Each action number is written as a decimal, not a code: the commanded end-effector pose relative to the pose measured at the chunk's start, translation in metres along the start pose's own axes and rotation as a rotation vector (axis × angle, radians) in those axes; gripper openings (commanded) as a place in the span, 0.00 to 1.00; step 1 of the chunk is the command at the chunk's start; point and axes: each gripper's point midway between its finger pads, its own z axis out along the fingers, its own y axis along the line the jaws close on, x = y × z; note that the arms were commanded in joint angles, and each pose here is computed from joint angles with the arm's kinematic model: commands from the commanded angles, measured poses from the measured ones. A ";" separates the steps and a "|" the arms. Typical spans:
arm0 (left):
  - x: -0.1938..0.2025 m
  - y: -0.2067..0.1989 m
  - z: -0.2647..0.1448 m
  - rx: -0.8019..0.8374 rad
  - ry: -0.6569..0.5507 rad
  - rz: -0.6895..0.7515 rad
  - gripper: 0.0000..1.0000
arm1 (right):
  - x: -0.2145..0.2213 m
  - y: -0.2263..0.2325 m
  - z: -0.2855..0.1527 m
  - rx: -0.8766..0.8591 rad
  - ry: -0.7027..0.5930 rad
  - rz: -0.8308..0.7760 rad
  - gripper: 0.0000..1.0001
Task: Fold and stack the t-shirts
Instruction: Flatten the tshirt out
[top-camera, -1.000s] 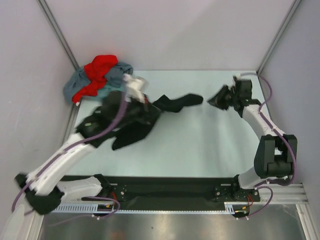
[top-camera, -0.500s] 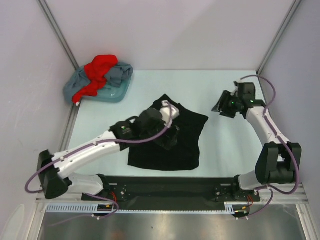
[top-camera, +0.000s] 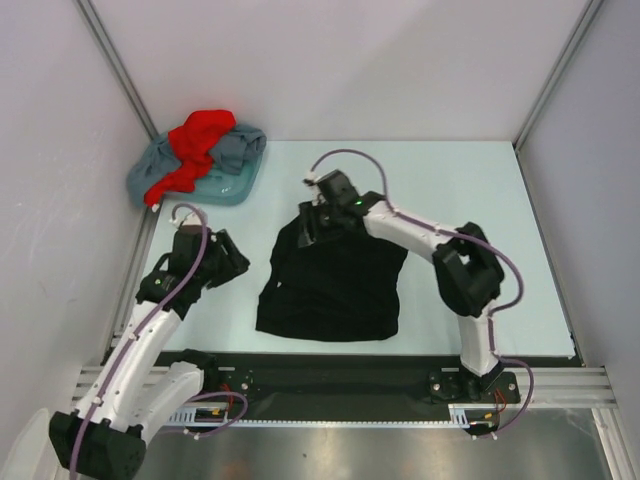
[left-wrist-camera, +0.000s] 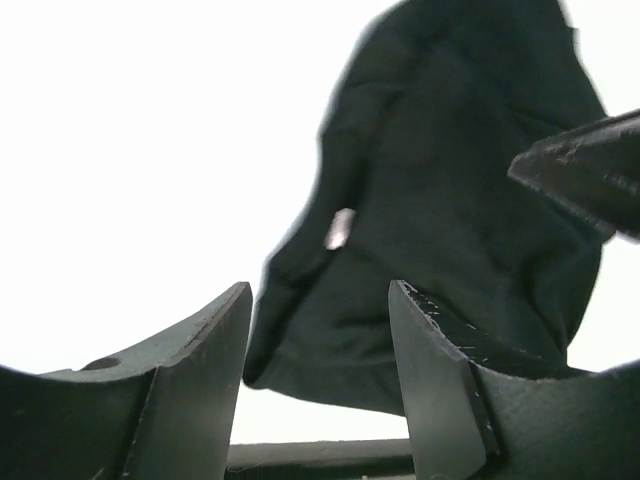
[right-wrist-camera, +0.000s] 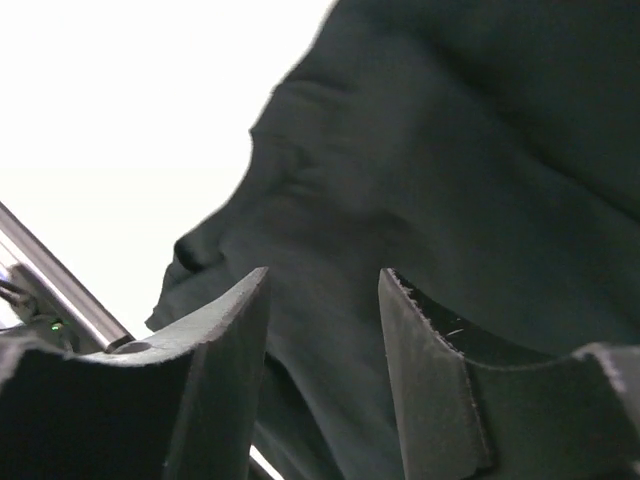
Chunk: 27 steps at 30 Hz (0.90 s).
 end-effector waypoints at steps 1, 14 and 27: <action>0.021 0.024 -0.002 -0.050 0.081 -0.187 0.63 | 0.005 0.038 0.033 0.005 0.007 -0.129 0.54; 0.051 0.041 -0.015 -0.040 0.115 -0.221 0.64 | 0.052 0.029 0.089 0.313 0.129 -0.429 0.58; 0.037 0.037 -0.007 -0.035 0.092 -0.187 0.65 | -0.012 0.002 -0.026 0.509 -0.043 -0.336 0.00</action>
